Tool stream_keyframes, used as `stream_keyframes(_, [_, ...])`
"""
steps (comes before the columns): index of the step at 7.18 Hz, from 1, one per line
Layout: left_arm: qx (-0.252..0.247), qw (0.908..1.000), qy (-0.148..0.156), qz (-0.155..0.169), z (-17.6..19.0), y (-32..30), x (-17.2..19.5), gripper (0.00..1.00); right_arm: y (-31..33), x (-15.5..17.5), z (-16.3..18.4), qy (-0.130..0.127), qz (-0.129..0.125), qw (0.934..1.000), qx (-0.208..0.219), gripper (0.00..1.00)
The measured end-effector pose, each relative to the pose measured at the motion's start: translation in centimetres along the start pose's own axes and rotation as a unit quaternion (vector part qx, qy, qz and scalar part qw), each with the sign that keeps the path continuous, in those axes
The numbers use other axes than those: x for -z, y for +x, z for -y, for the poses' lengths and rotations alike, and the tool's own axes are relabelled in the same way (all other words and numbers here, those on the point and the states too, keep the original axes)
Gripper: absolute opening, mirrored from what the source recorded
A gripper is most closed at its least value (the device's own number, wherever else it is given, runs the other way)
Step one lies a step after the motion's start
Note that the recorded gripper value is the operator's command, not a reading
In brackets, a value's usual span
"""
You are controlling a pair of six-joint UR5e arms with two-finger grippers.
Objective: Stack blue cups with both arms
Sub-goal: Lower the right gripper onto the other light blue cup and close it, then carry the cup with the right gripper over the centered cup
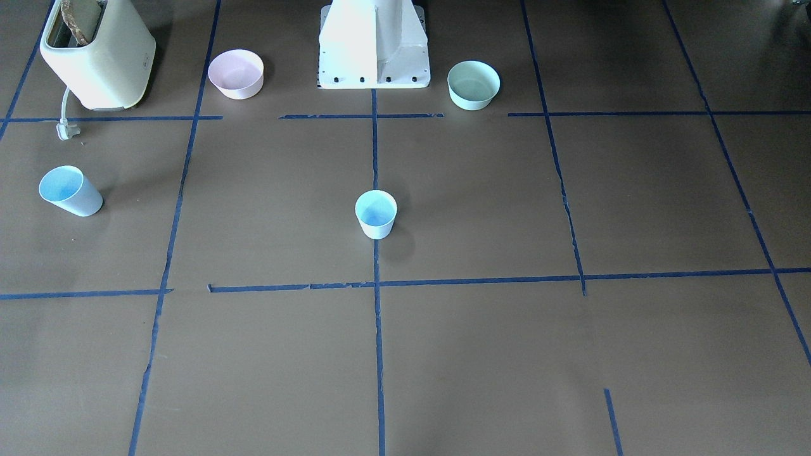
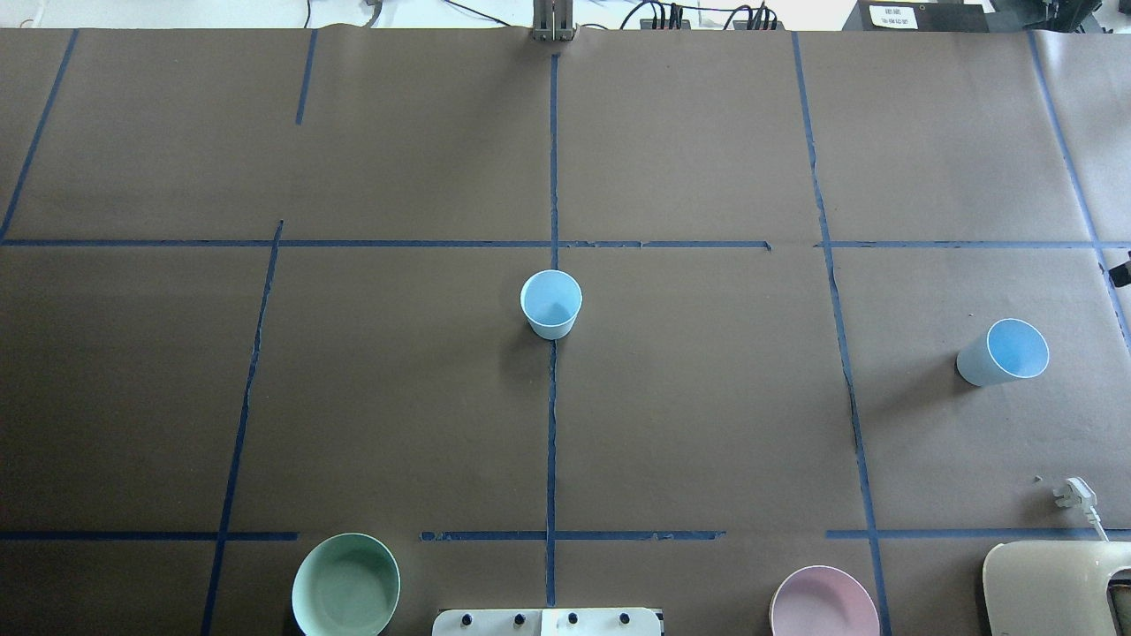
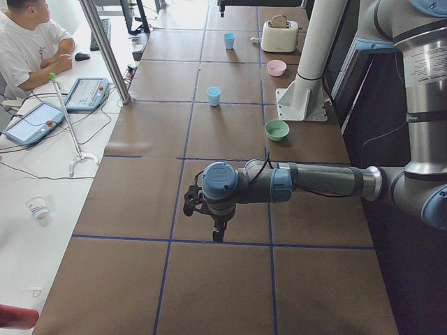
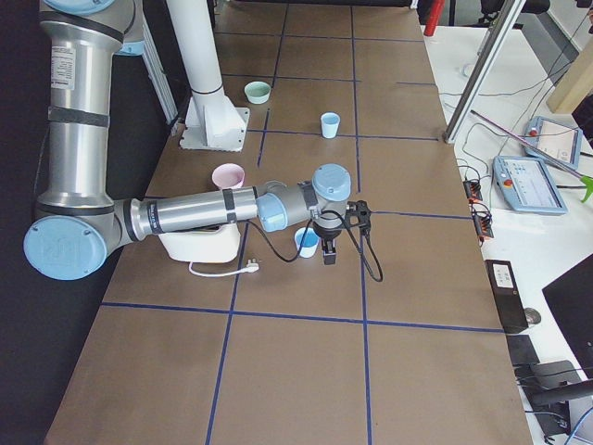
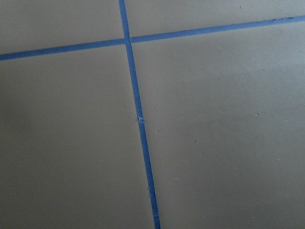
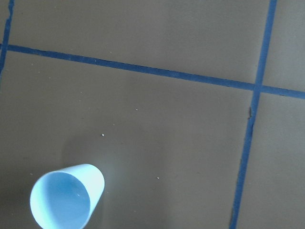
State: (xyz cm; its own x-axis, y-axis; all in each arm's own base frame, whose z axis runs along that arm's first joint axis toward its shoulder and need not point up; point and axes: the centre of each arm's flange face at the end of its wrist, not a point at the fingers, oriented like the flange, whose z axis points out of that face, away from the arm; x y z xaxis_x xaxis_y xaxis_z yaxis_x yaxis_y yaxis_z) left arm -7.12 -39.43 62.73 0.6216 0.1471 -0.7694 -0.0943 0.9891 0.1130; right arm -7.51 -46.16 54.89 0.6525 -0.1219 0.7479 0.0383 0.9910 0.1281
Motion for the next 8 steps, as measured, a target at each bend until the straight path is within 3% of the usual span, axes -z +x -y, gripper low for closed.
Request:
stream_keyframes(5, [0.009,0.9999,-0.010,0.010,-0.7,-0.8,-0.6,1.00,-5.1,-6.5,-2.7,0.024,-0.020,0.9994,0.017,1.00])
stream_keyframes(8, [0.010,0.9999,-0.010,0.009,-0.7,-0.8,-0.7,1.00,-4.0,-8.9,-5.0,0.000,-0.030,0.9994,0.020,0.97])
